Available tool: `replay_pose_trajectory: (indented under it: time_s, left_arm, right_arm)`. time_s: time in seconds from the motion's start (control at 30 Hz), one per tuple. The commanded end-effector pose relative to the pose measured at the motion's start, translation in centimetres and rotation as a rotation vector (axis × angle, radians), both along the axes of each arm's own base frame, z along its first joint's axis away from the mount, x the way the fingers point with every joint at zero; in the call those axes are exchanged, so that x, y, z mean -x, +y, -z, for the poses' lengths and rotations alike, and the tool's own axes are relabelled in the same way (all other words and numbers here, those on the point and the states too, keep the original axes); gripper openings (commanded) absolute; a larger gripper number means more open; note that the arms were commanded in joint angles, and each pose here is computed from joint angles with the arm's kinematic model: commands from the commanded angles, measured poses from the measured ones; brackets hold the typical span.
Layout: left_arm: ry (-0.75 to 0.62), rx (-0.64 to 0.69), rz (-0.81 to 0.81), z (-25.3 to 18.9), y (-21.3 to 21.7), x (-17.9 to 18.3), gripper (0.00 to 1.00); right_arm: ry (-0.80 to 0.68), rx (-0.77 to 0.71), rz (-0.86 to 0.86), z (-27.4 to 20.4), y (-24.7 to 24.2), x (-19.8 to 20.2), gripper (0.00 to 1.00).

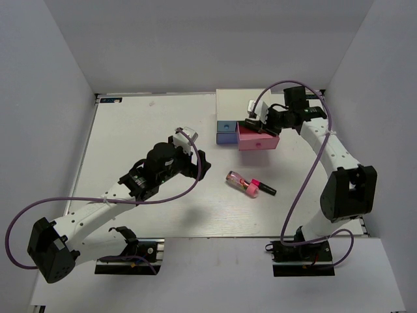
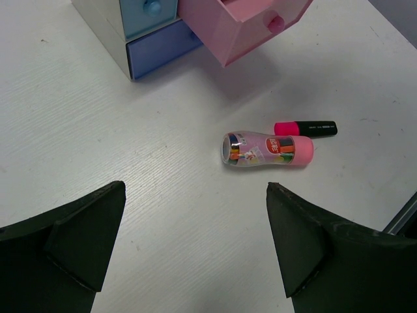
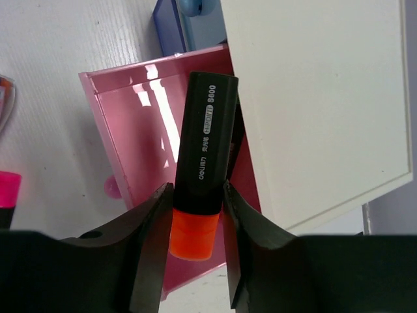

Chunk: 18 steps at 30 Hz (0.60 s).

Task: Sort the stationery into containers
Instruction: Place the pen in the drawer.

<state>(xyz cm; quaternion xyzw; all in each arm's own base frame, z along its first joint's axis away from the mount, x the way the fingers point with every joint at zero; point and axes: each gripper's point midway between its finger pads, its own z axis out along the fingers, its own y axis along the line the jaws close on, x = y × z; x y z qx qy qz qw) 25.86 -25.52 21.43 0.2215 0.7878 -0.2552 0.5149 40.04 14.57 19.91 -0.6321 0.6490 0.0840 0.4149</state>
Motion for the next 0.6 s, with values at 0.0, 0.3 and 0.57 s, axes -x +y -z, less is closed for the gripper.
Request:
replay_pose_trajectory:
  time_s: [0.0,0.3,0.57]
  left_arm:
    - [-0.015,0.004,0.019,-0.4,-0.1,0.2,0.99]
    - [-0.028,0.005,0.08,-0.6,-0.7,0.7,0.99]
    - [-0.056,0.043,0.327,-0.4,-3.4,3.4,0.55]
  right_arm:
    - [-0.044,-0.018,-0.017,-1.8,0.6,-1.0,0.41]
    - [-0.06,-0.057,0.027,-2.7,0.6,-0.9,0.57]
    - [-0.015,-0.18,0.035,-5.8,1.1,4.4,0.19]
